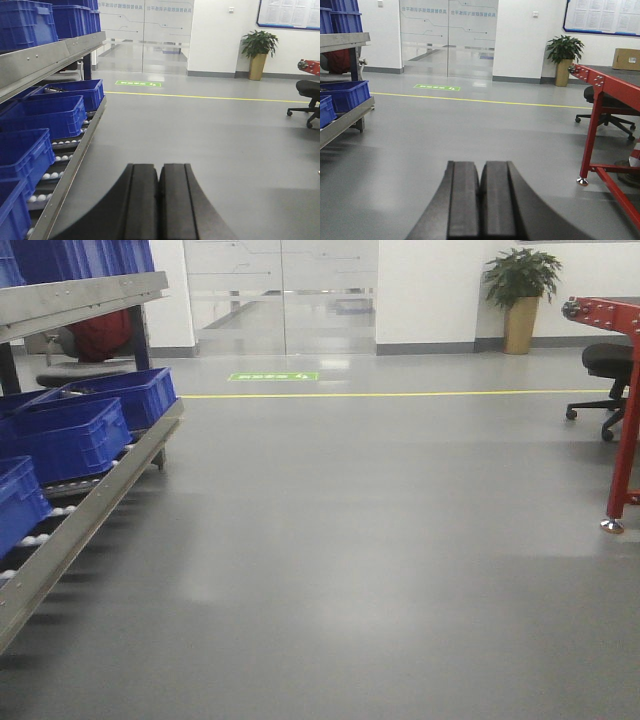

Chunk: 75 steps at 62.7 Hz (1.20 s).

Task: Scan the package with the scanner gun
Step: 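Drive the base forward along the aisle past the blue crate shelves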

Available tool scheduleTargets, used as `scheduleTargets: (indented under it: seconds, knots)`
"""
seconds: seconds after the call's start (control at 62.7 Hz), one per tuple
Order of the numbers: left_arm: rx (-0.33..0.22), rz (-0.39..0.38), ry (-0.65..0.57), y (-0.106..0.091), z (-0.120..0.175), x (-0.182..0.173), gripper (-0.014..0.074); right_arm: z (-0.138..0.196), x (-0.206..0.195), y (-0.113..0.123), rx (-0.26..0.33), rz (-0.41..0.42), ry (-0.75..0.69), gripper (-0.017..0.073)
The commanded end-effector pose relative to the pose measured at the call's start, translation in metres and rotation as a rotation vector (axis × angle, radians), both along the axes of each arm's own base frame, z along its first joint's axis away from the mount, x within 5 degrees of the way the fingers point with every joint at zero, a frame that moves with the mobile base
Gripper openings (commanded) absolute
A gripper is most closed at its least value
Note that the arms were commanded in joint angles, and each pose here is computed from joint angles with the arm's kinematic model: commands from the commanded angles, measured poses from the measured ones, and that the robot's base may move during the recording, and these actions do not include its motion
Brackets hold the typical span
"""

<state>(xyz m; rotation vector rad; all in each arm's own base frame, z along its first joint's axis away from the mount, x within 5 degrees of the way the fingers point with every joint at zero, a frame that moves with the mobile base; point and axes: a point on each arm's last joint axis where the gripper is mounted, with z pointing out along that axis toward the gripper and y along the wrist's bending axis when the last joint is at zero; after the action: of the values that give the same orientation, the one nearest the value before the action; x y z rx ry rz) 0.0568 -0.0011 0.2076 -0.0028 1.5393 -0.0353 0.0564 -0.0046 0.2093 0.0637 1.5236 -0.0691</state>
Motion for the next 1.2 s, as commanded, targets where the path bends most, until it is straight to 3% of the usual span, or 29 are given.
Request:
scheduleTargets:
  seconds: [0.0, 1.181]
  knots:
    - [0.000, 0.001, -0.019, 0.0000, 0.0023, -0.0004, -0.0092, 0.0025, -0.0004, -0.0006, -0.012, -0.010, -0.025, -0.0162]
    - [0.000, 0.001, -0.019, 0.0000, 0.0023, -0.0004, -0.0092, 0.0025, -0.0004, -0.0006, -0.012, -0.010, -0.025, -0.0162]
